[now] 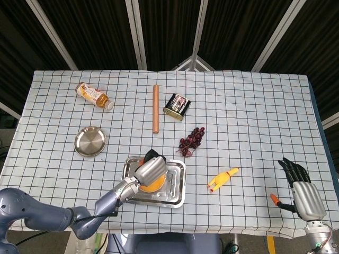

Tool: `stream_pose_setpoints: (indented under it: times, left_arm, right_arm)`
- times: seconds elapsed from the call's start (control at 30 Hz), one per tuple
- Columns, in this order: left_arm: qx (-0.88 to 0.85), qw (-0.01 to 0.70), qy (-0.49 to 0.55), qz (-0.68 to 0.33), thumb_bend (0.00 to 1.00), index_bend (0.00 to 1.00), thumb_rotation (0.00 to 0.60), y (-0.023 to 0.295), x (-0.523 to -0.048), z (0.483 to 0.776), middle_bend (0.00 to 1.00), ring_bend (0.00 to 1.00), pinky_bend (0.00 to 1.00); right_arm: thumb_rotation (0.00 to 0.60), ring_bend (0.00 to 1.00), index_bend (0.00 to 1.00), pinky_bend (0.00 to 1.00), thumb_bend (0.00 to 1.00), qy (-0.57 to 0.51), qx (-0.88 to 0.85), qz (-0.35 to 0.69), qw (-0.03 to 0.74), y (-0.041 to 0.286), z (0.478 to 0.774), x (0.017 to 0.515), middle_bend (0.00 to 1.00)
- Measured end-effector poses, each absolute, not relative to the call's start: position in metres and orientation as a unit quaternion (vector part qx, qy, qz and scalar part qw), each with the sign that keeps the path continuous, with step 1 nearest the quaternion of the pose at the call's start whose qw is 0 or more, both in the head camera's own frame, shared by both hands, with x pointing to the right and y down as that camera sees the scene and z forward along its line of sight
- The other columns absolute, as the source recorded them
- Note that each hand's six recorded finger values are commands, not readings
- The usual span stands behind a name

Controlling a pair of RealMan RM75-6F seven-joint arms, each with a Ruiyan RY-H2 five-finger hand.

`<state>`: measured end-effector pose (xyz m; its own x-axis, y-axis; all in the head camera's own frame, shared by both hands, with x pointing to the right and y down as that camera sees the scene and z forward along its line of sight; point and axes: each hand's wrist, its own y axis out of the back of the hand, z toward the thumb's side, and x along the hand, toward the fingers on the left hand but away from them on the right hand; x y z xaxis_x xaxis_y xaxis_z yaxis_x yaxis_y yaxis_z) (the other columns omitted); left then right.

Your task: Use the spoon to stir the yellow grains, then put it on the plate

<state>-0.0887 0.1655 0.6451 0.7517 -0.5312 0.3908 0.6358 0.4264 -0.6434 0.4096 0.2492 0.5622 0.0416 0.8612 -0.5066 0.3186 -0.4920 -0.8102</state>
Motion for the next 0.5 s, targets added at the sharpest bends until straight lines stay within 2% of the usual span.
stream_pose_setpoints:
  times: [0.5]
  left_arm:
    - [-0.441, 0.833, -0.011, -0.333, 0.59, 0.81, 0.6, 0.169, -0.077, 0.622, 1.0, 1.0, 1.0]
  right_arm:
    - [0.6, 0.0, 0.0, 0.0, 0.32, -0.438, -0.674, 0.538, 0.253, 0.249, 0.562, 0.411, 0.0]
